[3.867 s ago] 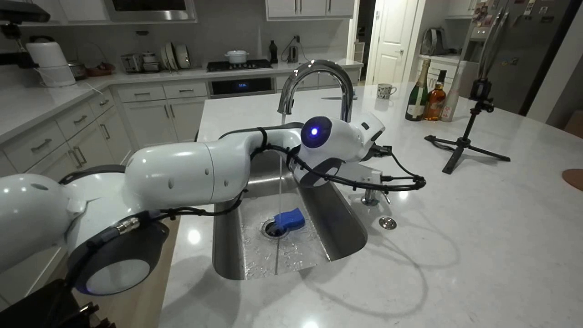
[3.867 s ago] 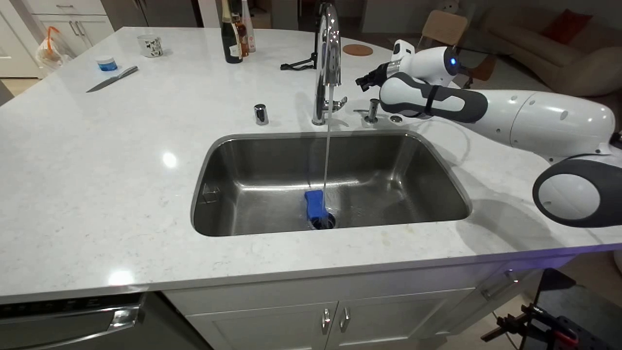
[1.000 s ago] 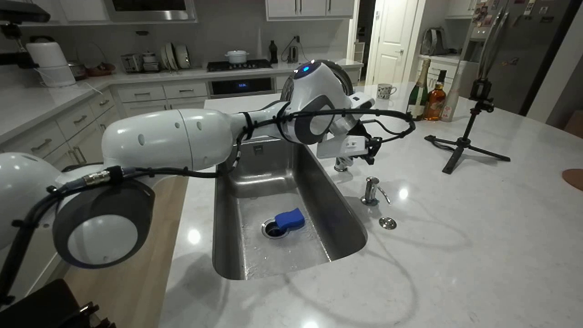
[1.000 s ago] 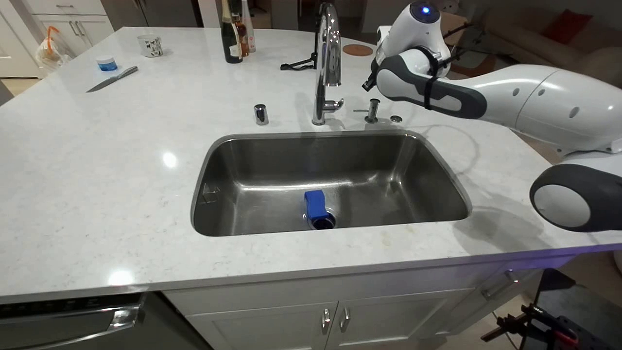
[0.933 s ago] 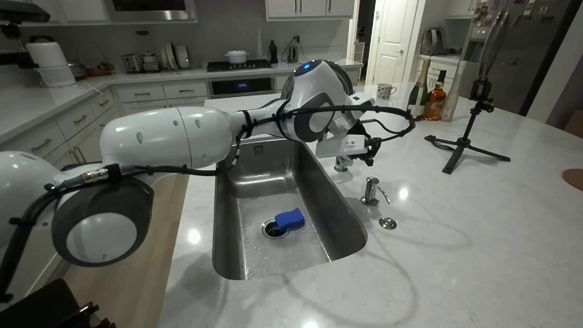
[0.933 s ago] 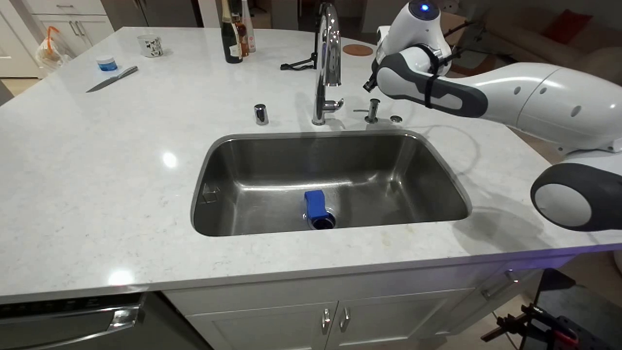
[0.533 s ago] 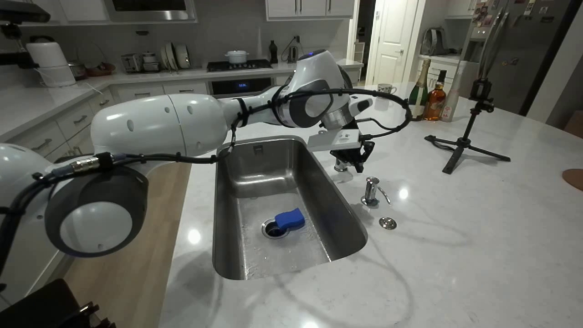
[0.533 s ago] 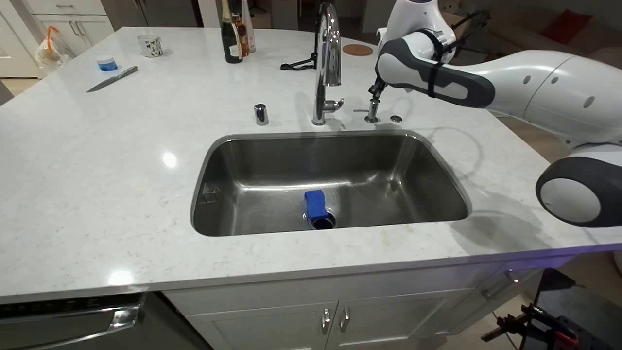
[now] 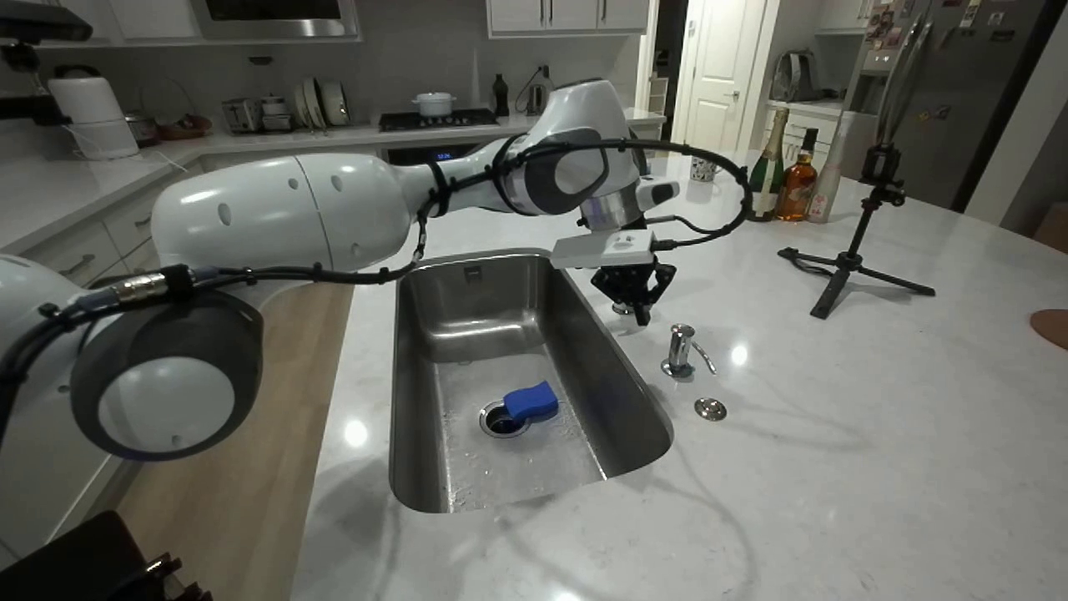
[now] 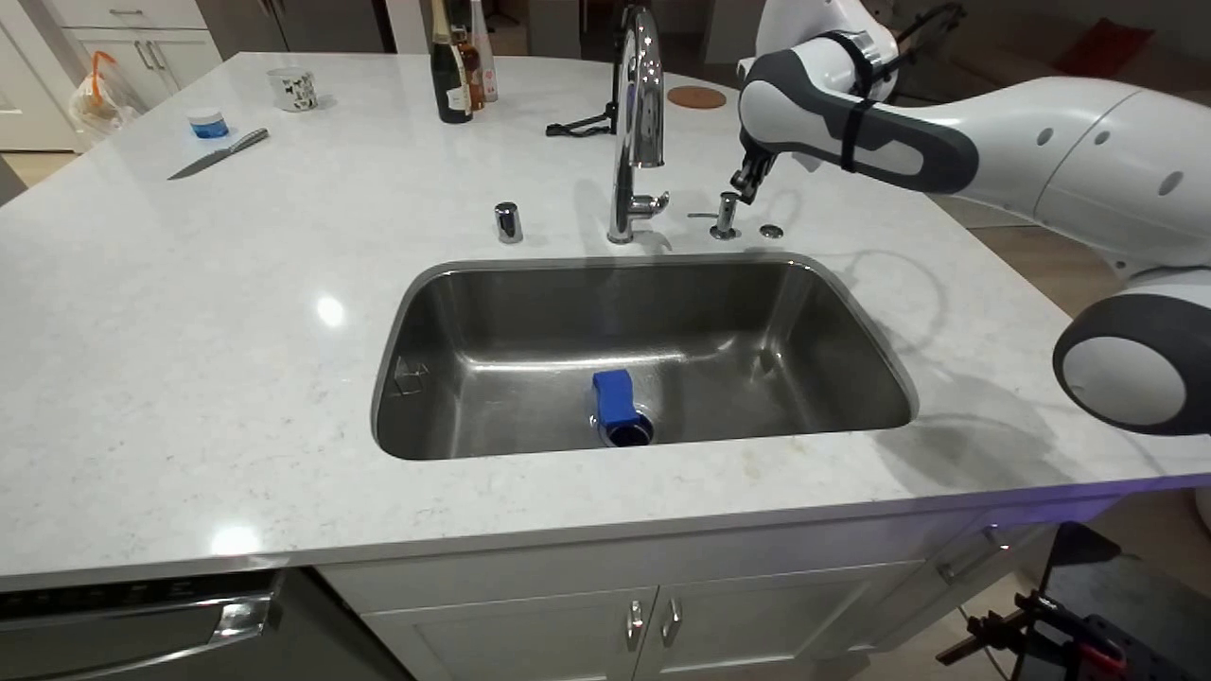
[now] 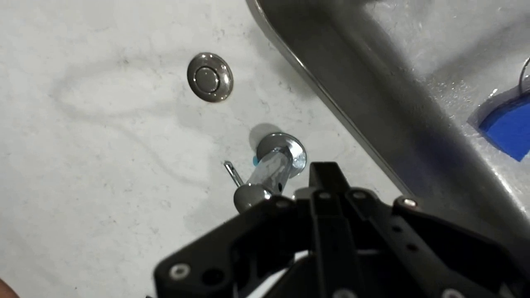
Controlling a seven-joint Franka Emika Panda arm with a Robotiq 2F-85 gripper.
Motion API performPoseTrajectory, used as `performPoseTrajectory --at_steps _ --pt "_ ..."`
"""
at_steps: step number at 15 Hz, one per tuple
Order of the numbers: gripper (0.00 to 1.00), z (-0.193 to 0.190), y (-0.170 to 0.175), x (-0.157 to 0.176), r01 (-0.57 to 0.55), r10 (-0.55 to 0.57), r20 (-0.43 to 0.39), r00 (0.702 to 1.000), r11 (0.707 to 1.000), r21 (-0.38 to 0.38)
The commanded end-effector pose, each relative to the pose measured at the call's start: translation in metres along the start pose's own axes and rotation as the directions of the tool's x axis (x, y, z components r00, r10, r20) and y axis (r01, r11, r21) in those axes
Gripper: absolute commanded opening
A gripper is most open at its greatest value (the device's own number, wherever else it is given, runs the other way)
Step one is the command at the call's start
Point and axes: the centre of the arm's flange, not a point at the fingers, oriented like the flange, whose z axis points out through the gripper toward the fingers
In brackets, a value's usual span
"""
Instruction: Turn off the tap
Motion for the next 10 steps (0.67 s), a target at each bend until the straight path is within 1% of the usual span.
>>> performPoseTrajectory --at_steps 1,2,3,4,10 --pt "0.09 -0.0005 0.0002 0.0 0.0 0.0 -0.001 1.0 1.0 0.0" --pt "0.16 -0.0006 0.0004 0.0 -0.001 0.001 -0.001 1.0 1.0 0.001" --pt "0.25 -0.0006 0.0004 0.0 -0.001 0.001 -0.001 1.0 1.0 0.001" --pt "0.27 -0.0006 0.0003 0.0 -0.001 0.001 -0.001 1.0 1.0 0.001" --pt "0.27 -0.0006 0.0002 0.0 -0.001 0.001 -0.001 1.0 1.0 0.002"
